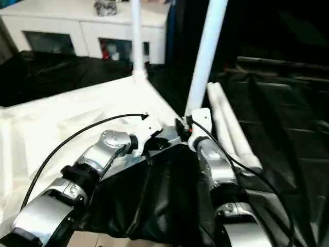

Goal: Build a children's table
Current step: Rotate leg to tighten

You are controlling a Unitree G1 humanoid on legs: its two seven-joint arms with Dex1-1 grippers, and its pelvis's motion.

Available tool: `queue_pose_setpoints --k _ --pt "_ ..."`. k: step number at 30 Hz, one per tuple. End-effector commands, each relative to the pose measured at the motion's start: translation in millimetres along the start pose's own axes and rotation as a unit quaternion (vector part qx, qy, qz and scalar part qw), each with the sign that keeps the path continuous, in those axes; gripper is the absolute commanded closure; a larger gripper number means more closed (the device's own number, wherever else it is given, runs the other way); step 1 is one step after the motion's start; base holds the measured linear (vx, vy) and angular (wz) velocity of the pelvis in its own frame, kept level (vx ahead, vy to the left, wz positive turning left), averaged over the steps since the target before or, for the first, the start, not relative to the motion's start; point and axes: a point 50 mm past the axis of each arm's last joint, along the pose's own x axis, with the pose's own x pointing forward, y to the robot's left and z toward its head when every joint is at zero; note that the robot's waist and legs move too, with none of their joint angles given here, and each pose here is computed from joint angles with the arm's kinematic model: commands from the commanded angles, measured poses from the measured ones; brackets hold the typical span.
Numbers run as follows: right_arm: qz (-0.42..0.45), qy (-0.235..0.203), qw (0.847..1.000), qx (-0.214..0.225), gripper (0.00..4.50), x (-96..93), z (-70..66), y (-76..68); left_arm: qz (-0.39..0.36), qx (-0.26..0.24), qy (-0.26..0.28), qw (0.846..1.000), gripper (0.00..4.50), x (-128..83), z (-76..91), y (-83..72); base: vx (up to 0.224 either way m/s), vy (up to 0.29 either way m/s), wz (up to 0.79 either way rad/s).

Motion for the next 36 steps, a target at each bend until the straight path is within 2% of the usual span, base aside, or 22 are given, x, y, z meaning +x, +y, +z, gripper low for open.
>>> queue_pose_setpoints --k 1,2,5,9,11,13,16,18,21,24,26,29,32,33,35,36 --pt "0.012 -0.013 1.000 0.000 1.35 -9.4 8.7 -8.6 0.007 0.014 0.017 1.000 4.50 -2 -2.7 4.6 0.000 0.000 0.00" --pt "0.012 -0.013 1.000 0.000 1.35 -9.8 8.8 -8.9 0.007 0.014 0.017 1.000 4.50 -2 -2.7 4.8 0.000 0.000 0.00" --pt "0.061 -0.020 0.998 -0.020 1.35 -38.1 15.5 -14.6 0.020 0.012 0.010 1.000 4.50 -4 -2.0 9.5 0.044 -0.015 0.02" --pt "0.107 -0.018 0.993 -0.044 1.35 -53.0 20.2 -12.8 0.015 0.009 -0.008 1.000 4.50 -4 1.3 9.5 0.032 -0.010 -0.01" --pt "0.111 -0.016 0.993 -0.048 1.35 -55.9 21.0 -13.7 0.017 0.003 -0.021 1.000 4.50 -4 4.0 9.6 0.000 0.000 0.00" --pt "0.125 -0.002 0.990 -0.063 1.28 -63.6 23.4 -17.3 0.009 -0.022 -0.076 0.997 4.07 -7 15.6 11.2 0.000 0.000 0.00" --pt "0.130 0.018 0.989 -0.071 1.28 -69.7 24.7 -19.0 0.015 -0.016 -0.111 0.994 3.85 -16 25.2 16.1 0.000 0.000 0.00" --pt "0.130 0.029 0.989 -0.071 1.28 -71.4 25.2 -18.9 0.054 -0.015 -0.137 0.989 3.66 -26 31.9 25.2 0.000 0.000 0.00" --pt "0.131 0.044 0.988 -0.072 1.28 -72.3 24.5 -17.2 0.103 -0.018 -0.155 0.982 3.66 -43 36.4 38.8 0.000 0.000 0.00" --pt "0.139 0.072 0.985 -0.073 1.28 -70.3 17.4 -12.0 0.185 -0.017 -0.135 0.973 3.66 -79 24.8 62.7 0.000 0.000 0.00" --pt "0.168 0.083 0.980 -0.069 1.28 -70.5 14.3 -2.8 0.240 -0.016 -0.099 0.966 3.66 -108 7.3 76.6 0.000 0.000 0.00" --pt "0.191 0.094 0.974 -0.076 1.28 -72.4 12.1 4.7 0.291 -0.013 -0.058 0.955 3.66 -135 -8.7 85.2 0.000 0.000 0.00" --pt "0.217 0.107 0.967 -0.075 1.28 -71.8 8.2 14.8 0.388 -0.024 0.030 0.921 3.66 -184 -36.6 98.9 0.000 0.000 0.00" --pt "0.217 0.107 0.967 -0.075 1.28 -71.8 8.2 14.8 0.388 -0.024 0.030 0.921 3.66 -184 -36.6 98.9 0.000 0.000 0.00" --pt "0.215 0.116 0.966 -0.077 1.28 -63.9 4.2 19.4 0.425 -0.028 0.105 0.899 3.66 -210 -59.6 101.6 0.000 0.000 0.00" --pt "0.215 0.116 0.966 -0.077 1.28 -63.9 4.2 19.4 0.425 -0.028 0.105 0.899 3.66 -210 -59.6 101.6 0.000 0.000 0.00"
